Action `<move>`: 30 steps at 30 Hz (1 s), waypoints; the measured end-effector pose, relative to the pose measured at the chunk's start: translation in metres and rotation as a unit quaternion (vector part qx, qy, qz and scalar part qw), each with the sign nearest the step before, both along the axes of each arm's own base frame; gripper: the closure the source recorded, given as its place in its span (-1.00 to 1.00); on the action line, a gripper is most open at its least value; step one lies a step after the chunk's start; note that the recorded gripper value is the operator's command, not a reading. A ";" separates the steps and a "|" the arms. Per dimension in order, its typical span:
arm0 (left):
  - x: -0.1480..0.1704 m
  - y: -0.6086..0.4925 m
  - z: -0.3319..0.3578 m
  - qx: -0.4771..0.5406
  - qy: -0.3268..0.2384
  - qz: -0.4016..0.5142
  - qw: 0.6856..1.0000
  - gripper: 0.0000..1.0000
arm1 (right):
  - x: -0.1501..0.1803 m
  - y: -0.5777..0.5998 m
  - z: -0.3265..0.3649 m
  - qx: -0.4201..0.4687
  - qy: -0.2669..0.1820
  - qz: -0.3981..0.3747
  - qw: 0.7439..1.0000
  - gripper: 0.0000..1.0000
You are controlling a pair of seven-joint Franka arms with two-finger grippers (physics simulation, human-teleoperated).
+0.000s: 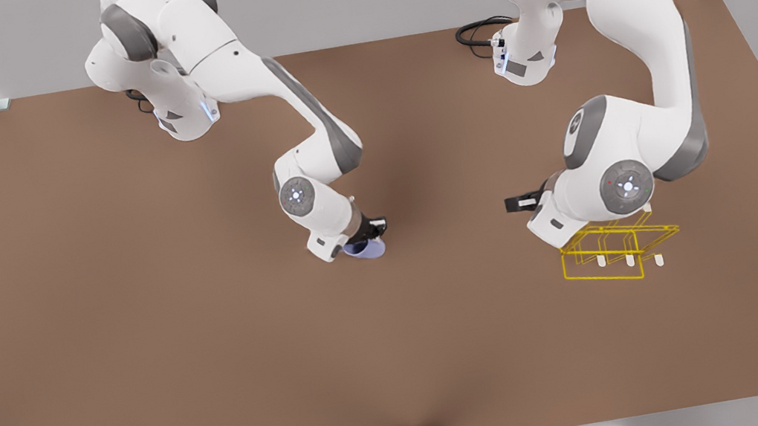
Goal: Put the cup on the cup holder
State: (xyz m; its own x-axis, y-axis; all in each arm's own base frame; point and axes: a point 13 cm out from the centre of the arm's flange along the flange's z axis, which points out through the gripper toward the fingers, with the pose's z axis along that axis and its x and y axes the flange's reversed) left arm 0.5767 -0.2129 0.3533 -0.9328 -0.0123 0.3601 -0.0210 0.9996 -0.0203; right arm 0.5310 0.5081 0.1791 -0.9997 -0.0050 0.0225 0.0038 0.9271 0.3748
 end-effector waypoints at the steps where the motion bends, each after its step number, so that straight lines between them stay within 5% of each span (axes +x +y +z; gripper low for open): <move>1: 0.000 -0.001 -0.001 0.000 0.001 0.000 1.000 -1.00 | 0.001 0.007 0.003 0.014 0.002 -0.014 1.000 0.57; 8: -0.004 -0.010 -0.008 0.003 0.008 -0.001 1.000 -1.00 | 0.034 0.017 0.030 0.143 0.054 -0.159 0.975 0.57; 13: -0.005 -0.009 -0.008 0.005 0.010 0.002 1.000 -1.00 | 0.053 0.024 0.035 0.263 0.124 -0.275 0.916 0.57; 20: -0.006 -0.008 -0.008 0.007 0.012 0.005 1.000 -1.00 | 0.058 0.065 0.004 0.360 0.181 -0.344 0.848 0.57; 30: -0.007 -0.007 -0.008 0.010 0.013 0.008 1.000 -1.00 | 0.062 0.109 -0.031 0.399 0.172 -0.326 0.840 0.57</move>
